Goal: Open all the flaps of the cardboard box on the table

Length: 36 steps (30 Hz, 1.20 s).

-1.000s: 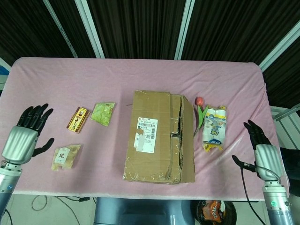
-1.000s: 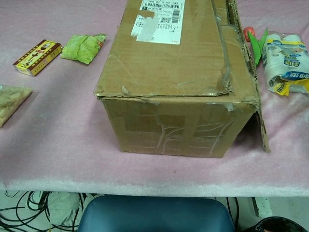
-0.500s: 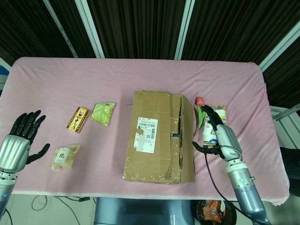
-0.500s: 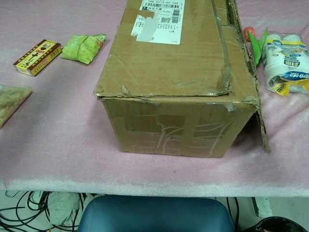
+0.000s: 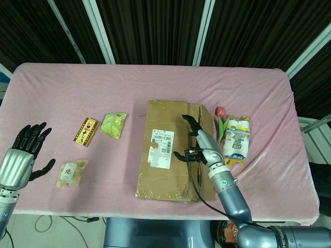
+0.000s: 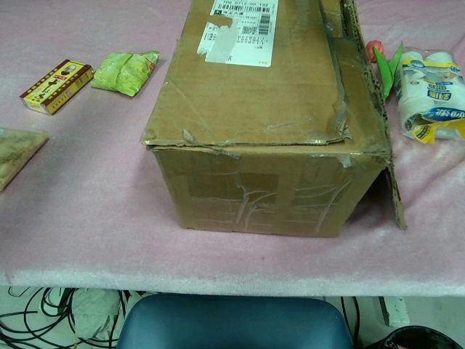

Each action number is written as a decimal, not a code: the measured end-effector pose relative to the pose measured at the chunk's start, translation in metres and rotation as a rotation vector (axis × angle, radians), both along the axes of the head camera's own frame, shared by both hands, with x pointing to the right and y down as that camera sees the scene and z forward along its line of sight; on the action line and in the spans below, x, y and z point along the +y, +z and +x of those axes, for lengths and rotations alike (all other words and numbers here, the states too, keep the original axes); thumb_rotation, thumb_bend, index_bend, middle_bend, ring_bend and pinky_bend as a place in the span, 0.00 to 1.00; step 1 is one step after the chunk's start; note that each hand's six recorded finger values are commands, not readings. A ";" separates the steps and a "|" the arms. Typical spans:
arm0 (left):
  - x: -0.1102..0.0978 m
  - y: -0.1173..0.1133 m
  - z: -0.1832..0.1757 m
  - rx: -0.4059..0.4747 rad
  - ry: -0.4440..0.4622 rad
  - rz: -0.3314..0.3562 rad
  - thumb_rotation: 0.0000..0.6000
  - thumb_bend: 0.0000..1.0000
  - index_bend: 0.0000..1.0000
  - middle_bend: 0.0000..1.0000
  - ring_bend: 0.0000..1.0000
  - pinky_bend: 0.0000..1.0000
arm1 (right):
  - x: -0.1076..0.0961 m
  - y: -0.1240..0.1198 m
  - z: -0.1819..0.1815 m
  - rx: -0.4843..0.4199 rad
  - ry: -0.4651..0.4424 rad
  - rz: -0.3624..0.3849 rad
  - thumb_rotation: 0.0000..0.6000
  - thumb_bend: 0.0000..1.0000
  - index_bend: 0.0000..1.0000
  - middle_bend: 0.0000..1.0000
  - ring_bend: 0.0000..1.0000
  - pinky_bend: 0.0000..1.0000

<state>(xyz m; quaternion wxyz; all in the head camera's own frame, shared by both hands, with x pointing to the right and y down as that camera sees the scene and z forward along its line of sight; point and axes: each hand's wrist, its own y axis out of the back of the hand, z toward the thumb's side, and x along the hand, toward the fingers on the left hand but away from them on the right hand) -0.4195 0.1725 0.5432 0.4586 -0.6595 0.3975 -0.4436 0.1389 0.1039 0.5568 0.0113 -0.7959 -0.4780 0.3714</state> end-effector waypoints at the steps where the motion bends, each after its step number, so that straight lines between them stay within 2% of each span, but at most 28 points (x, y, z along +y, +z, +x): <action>1: 0.000 0.001 0.000 -0.001 0.000 -0.002 1.00 0.25 0.00 0.00 0.03 0.06 | -0.001 0.001 -0.003 0.000 0.000 -0.001 1.00 0.31 0.00 0.00 0.07 0.25; 15: 0.002 0.007 -0.002 0.005 0.007 -0.003 1.00 0.25 0.00 0.00 0.03 0.06 | 0.000 0.023 -0.008 0.040 0.032 -0.025 1.00 0.31 0.00 0.00 0.07 0.25; 36: 0.001 0.007 -0.003 0.014 -0.002 -0.012 1.00 0.25 0.00 0.00 0.03 0.05 | -0.004 0.030 0.009 0.104 0.058 -0.008 1.00 0.31 0.00 0.00 0.07 0.25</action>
